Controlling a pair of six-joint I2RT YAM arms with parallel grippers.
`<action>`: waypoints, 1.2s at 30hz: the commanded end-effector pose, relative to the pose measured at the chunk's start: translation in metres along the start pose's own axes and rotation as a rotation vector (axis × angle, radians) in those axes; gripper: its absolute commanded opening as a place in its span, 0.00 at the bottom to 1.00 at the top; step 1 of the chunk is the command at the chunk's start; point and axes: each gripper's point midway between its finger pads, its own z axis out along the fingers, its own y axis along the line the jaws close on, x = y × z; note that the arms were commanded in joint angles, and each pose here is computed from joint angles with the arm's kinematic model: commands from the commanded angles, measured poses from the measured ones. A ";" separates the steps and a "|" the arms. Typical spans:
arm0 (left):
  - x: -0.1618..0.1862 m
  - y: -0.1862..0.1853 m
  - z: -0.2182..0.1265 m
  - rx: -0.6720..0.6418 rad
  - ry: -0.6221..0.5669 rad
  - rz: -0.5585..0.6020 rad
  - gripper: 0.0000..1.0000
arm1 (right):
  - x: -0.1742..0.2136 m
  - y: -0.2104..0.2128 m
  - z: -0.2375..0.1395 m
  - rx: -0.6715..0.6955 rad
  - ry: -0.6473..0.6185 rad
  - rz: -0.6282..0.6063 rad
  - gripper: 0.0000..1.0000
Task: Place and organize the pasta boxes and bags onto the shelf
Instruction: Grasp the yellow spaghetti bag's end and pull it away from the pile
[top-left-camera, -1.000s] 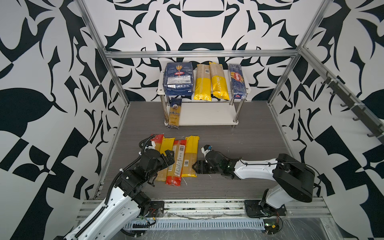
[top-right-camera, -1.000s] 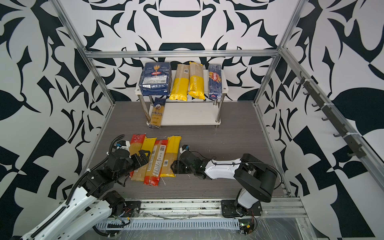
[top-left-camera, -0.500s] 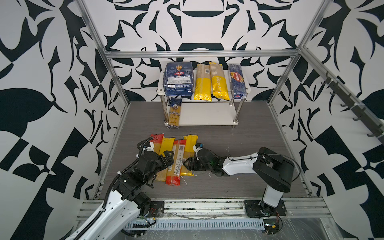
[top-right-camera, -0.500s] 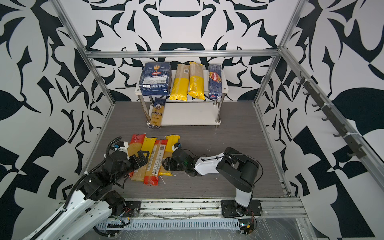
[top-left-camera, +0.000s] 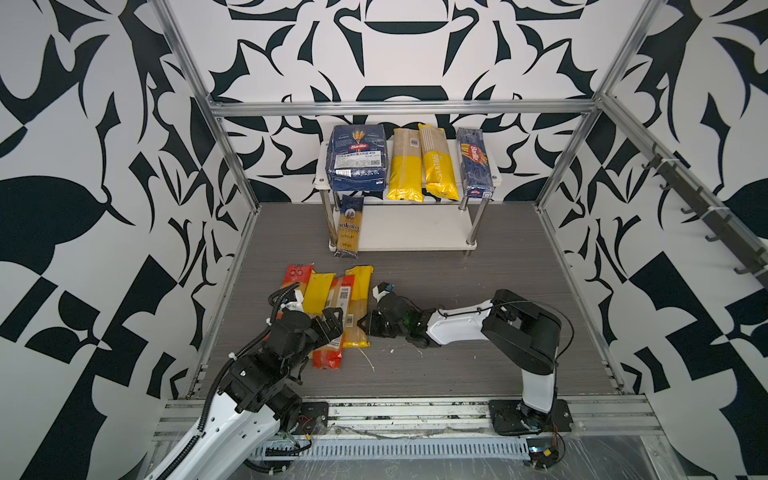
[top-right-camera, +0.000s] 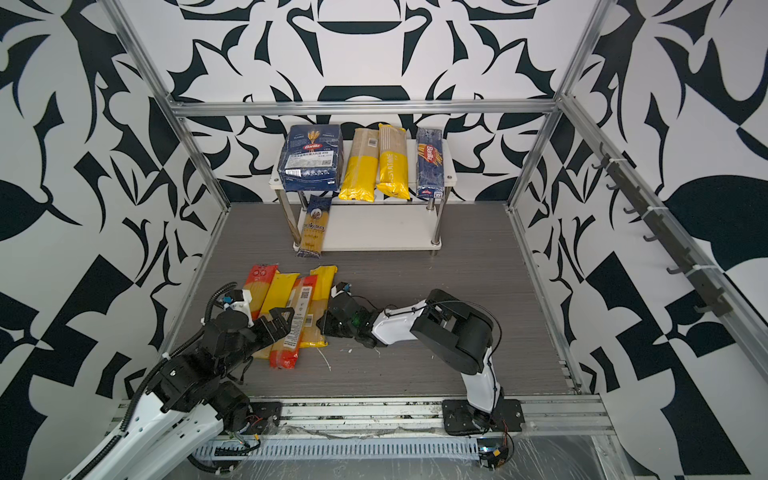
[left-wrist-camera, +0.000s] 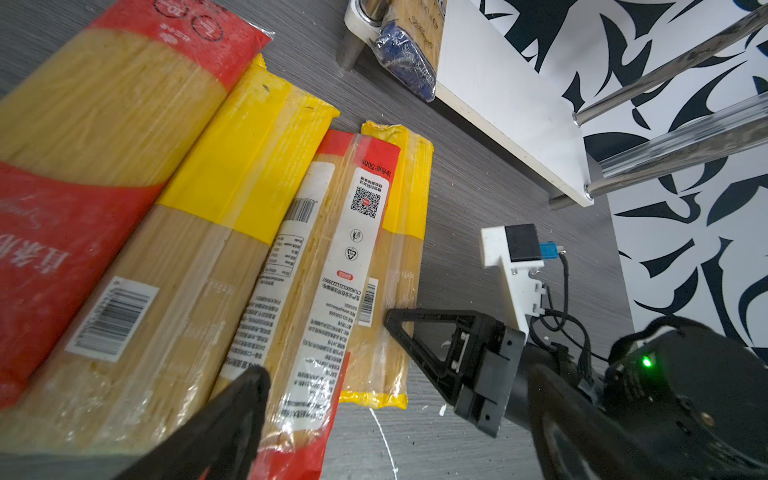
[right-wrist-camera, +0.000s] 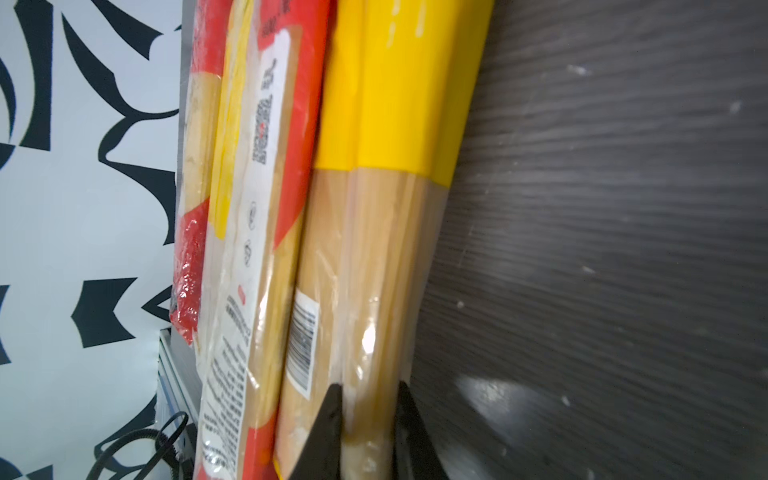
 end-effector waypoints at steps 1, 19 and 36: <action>-0.002 0.009 -0.004 -0.038 -0.016 0.010 0.99 | 0.031 -0.046 -0.014 0.122 0.104 0.015 0.07; 0.022 -0.021 0.041 0.012 0.153 -0.043 0.95 | -0.009 -0.069 -0.139 0.432 -0.003 -0.167 0.33; 0.001 -0.011 0.001 0.016 0.046 -0.031 0.98 | 0.016 -0.059 -0.120 0.553 0.055 -0.232 1.00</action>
